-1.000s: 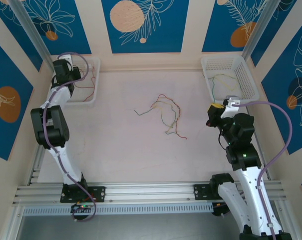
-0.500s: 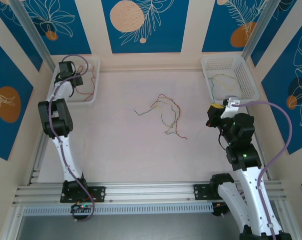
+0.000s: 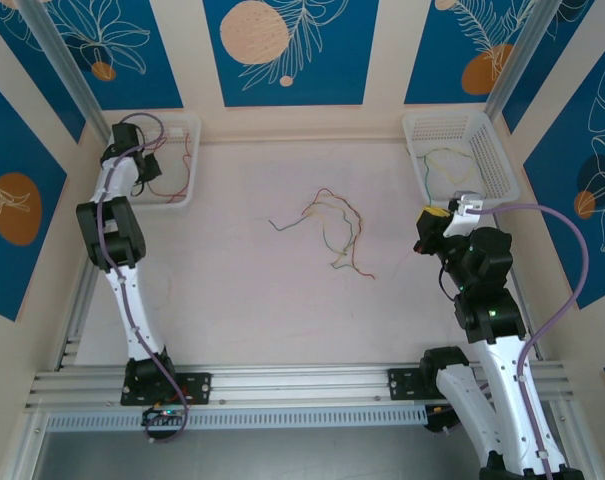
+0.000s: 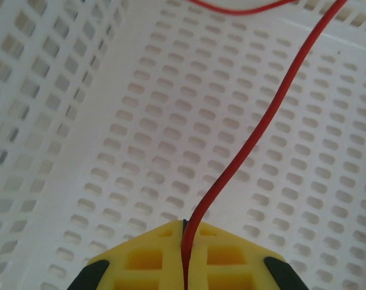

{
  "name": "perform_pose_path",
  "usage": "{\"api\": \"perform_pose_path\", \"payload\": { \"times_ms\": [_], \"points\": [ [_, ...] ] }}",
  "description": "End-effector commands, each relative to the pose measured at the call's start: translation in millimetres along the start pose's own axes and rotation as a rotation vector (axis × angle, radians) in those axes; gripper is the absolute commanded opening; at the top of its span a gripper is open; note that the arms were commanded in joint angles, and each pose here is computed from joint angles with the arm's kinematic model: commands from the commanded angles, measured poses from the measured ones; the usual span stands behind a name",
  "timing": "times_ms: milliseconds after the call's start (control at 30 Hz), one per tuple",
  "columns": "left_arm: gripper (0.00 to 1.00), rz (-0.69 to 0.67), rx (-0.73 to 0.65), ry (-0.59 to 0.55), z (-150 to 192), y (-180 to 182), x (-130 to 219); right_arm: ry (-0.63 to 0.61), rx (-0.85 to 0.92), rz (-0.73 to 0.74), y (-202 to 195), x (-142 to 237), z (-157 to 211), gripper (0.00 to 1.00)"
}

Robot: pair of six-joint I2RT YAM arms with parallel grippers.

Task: Untangle the cables

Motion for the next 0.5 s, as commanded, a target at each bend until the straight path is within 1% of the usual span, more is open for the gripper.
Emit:
{"api": "perform_pose_path", "payload": {
  "times_ms": [0,67,133,233,333,467],
  "points": [
    [0.12,0.032,0.048,0.051,10.1,2.1,0.0,-0.034,0.022,-0.042,12.4,8.8,-12.8,0.0],
    [0.3,0.068,0.052,0.024,3.7,-3.9,11.2,-0.035,0.024,-0.043,12.7,9.1,-13.2,0.0],
    [0.35,0.076,0.054,-0.007,-2.3,-4.8,24.5,-0.034,0.023,-0.043,12.7,9.1,-13.1,0.0],
    [0.49,0.07,0.057,-0.063,-13.9,-4.0,49.2,-0.036,0.018,-0.048,13.5,8.8,-13.3,0.0],
    [0.56,0.077,0.065,-0.114,-29.4,-3.7,82.1,-0.04,0.016,-0.05,14.0,8.7,-14.6,0.0],
    [0.64,0.116,0.067,-0.219,-53.5,-11.3,140.3,-0.027,0.006,-0.041,13.2,4.6,-15.4,0.0]
  ]
}}
Point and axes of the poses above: each hand's point on the last joint's axis, 136 mm out from that joint toward the fingers, its own x axis back along the fingers, its own y axis along the line the jaws close on, z = x × y, the point moved 1 cm from there along x, back along the fingers, and after that the axes turned 10 degrees about -x, right-handed, at the moved point
